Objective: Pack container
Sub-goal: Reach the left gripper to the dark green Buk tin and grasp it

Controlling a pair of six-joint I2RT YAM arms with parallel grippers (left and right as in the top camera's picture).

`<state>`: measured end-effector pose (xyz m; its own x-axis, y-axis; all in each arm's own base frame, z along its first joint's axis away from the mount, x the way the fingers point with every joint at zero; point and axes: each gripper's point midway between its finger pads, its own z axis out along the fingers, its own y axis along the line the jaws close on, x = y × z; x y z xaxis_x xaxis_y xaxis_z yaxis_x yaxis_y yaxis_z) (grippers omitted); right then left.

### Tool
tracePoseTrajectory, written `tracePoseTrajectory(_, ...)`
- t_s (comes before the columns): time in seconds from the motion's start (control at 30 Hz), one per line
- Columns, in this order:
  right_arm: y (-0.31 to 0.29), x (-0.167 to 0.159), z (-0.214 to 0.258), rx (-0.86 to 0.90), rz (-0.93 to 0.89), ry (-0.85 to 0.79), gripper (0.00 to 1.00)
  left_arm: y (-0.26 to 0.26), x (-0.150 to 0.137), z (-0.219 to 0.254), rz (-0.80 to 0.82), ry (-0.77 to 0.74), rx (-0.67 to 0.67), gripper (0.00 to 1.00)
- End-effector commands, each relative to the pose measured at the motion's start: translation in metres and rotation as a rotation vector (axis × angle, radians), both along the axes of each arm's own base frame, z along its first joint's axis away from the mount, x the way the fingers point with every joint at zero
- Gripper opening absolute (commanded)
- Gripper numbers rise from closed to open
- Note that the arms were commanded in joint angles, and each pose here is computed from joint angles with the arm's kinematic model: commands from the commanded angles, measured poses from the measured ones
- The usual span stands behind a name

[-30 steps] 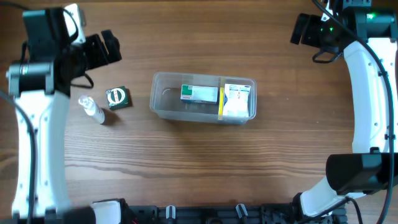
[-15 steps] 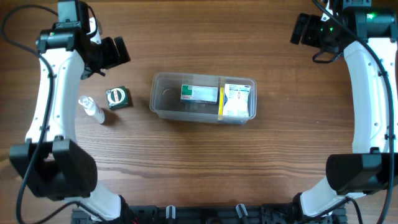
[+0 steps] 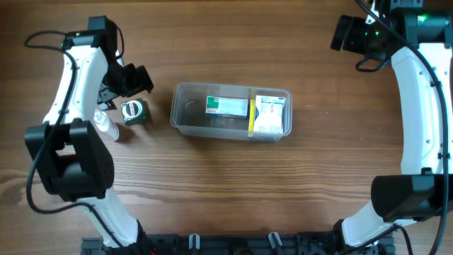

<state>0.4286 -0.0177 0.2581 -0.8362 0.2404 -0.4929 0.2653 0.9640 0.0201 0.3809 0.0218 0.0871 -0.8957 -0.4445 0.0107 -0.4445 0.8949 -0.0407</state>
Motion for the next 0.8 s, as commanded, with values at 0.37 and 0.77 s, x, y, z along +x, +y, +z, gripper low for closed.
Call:
tracePoseTrajectory(0.37,-0.003,0.001,0.004,-0.009,-0.019,-0.012,1.0,0.023,-0.007,-0.032,0.05,0.115,0.112,1.0)
tracePoseTrajectory(0.77,-0.003,0.001,0.004,-0.009,-0.019,-0.012,1.0,0.023,-0.001,-0.062,-0.025,0.144,0.105,1.0)
